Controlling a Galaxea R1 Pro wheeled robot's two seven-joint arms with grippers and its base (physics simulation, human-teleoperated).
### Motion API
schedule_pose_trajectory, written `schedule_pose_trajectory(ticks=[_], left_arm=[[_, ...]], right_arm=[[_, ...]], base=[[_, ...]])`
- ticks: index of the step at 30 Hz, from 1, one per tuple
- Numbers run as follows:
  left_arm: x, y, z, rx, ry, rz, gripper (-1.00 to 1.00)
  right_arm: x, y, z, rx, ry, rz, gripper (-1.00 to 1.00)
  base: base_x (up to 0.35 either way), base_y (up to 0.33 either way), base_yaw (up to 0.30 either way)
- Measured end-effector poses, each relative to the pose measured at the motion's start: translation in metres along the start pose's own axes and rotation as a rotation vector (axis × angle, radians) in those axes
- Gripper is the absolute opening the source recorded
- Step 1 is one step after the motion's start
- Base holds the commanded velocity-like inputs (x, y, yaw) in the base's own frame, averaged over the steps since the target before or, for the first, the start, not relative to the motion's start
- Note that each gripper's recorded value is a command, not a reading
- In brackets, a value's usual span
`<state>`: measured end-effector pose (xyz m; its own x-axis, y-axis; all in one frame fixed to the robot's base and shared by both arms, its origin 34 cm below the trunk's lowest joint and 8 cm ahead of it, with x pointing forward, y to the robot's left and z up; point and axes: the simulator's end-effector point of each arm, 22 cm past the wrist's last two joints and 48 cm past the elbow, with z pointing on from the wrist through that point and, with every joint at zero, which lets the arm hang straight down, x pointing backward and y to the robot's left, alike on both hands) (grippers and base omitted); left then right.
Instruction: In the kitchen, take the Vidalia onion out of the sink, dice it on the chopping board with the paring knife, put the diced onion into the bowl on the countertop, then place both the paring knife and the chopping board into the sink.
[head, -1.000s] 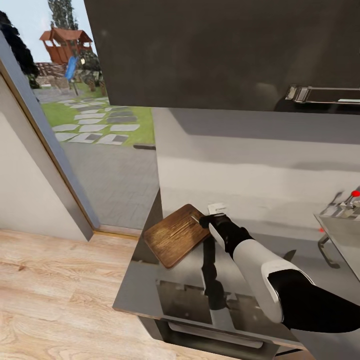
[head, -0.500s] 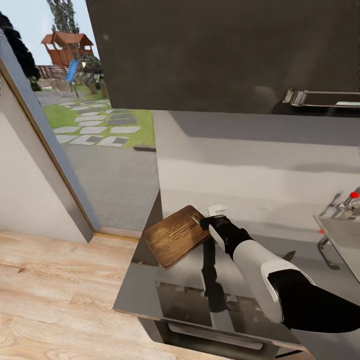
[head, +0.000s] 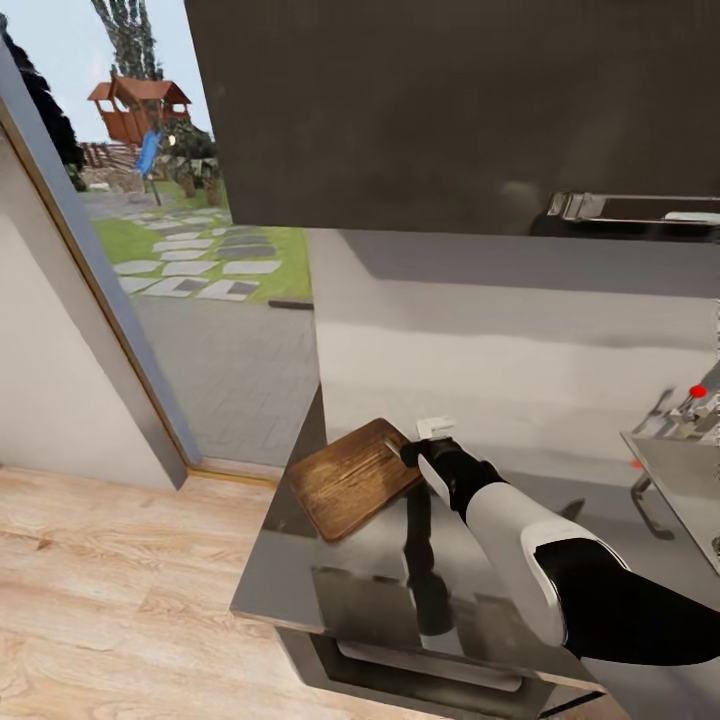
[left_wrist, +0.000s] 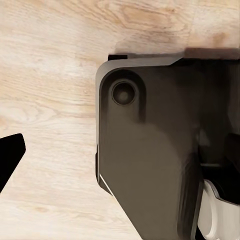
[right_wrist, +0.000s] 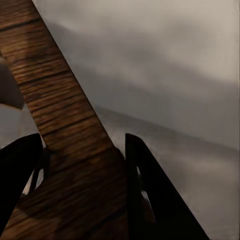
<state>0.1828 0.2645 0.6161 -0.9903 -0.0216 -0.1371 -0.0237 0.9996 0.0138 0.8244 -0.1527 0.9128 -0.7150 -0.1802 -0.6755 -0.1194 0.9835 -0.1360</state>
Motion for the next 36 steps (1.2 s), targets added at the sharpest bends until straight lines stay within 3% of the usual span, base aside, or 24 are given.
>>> schedule_pose_trajectory(ticks=[16, 25, 36], left_arm=[[-0.01, 0.0, -0.001, 0.0, -0.026, -0.001, 1.0], [-0.016, 0.0, -0.001, 0.001, -0.041, -0.001, 1.0], [-0.023, 0.0, -0.002, 0.001, -0.058, -0.001, 1.0]], right_arm=[[-0.013, -0.002, -0.012, 0.002, -0.022, 0.011, -1.0], [-0.013, -0.012, -0.017, -0.013, 0.0, 0.118, -1.0], [-0.019, -0.031, -0.023, 0.009, -0.012, 0.135, -1.0]], base=[[-0.059, 0.0, -0.016], [0.0, 0.0, -0.09], [0.0, -0.08, -0.08]])
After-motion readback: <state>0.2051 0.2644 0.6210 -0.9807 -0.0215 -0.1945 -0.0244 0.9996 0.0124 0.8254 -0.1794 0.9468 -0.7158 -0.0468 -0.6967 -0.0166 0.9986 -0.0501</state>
